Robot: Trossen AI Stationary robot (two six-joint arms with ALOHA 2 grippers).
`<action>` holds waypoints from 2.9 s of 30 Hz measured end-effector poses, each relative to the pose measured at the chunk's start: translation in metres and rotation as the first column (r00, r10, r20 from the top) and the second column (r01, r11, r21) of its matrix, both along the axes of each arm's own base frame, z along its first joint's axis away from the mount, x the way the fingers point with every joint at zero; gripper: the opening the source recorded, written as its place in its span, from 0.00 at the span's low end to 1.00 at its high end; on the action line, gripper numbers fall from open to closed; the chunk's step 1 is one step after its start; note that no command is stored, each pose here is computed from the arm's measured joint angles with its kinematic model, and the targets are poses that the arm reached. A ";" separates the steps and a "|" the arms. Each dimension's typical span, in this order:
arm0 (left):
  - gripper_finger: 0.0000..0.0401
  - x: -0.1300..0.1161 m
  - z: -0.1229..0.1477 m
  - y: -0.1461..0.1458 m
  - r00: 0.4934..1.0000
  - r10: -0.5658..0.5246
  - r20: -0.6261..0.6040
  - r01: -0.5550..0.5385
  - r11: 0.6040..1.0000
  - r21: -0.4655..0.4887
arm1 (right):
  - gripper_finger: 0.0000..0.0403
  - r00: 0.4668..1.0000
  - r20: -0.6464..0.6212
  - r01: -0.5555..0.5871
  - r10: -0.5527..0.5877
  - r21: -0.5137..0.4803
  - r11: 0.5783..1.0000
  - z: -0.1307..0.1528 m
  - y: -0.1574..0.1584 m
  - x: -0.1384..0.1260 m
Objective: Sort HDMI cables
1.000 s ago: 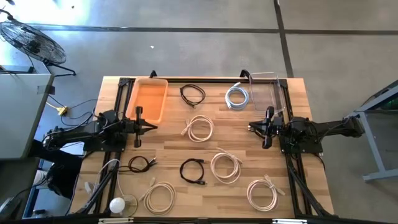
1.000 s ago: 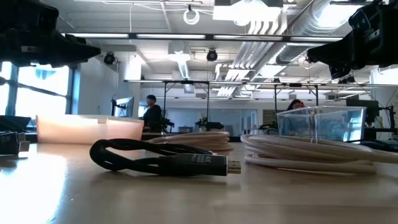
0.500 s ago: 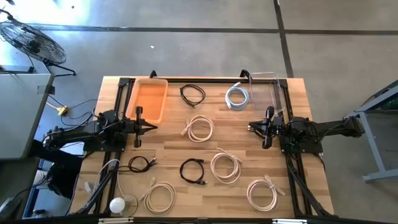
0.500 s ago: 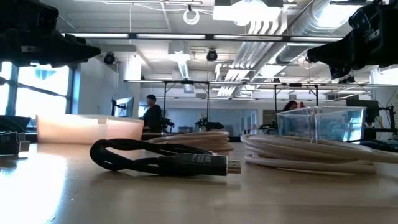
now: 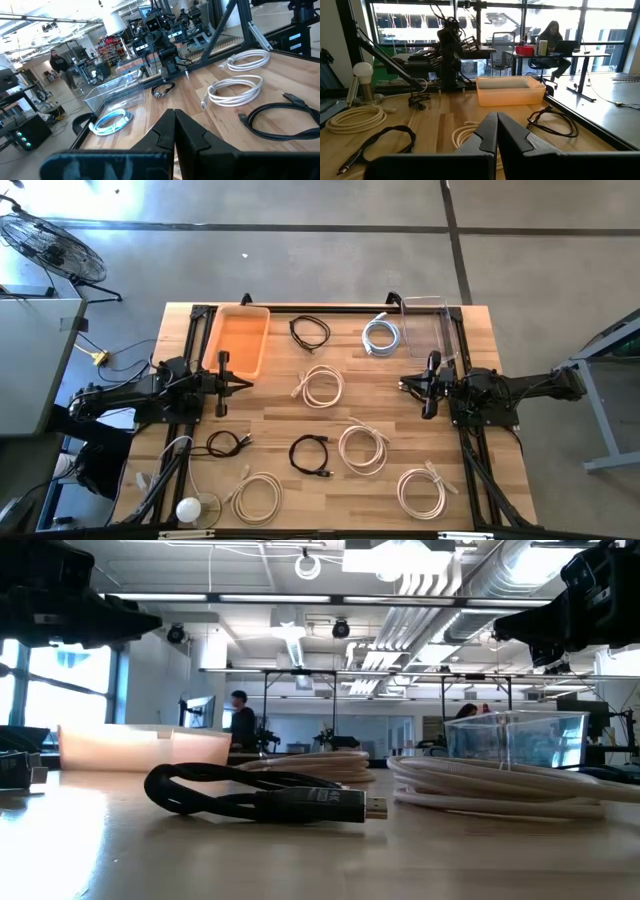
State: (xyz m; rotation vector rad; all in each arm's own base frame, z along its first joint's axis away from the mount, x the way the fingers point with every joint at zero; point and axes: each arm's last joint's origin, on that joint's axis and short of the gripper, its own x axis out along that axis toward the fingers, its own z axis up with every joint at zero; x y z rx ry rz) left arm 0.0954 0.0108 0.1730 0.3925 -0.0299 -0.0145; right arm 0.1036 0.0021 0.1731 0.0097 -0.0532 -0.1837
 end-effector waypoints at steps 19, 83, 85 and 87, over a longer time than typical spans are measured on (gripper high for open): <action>0.00 0.000 0.000 0.000 1.000 0.000 0.000 0.000 1.000 0.000 | 0.01 1.000 0.000 0.000 0.000 0.000 1.000 0.000 0.000 0.000; 0.00 0.000 0.004 0.000 1.000 -0.011 0.019 0.012 0.999 -0.040 | 0.01 0.999 0.038 -0.039 0.031 0.245 0.969 -0.001 0.001 0.000; 0.00 -0.001 0.004 0.000 1.000 -0.005 0.018 0.006 0.999 -0.040 | 0.00 0.998 0.027 -0.052 0.048 0.179 0.983 -0.001 0.001 0.000; 0.00 -0.001 0.004 0.000 1.000 -0.004 0.019 0.004 0.999 -0.032 | 0.00 0.997 0.019 -0.073 0.072 0.085 0.994 0.000 0.002 0.000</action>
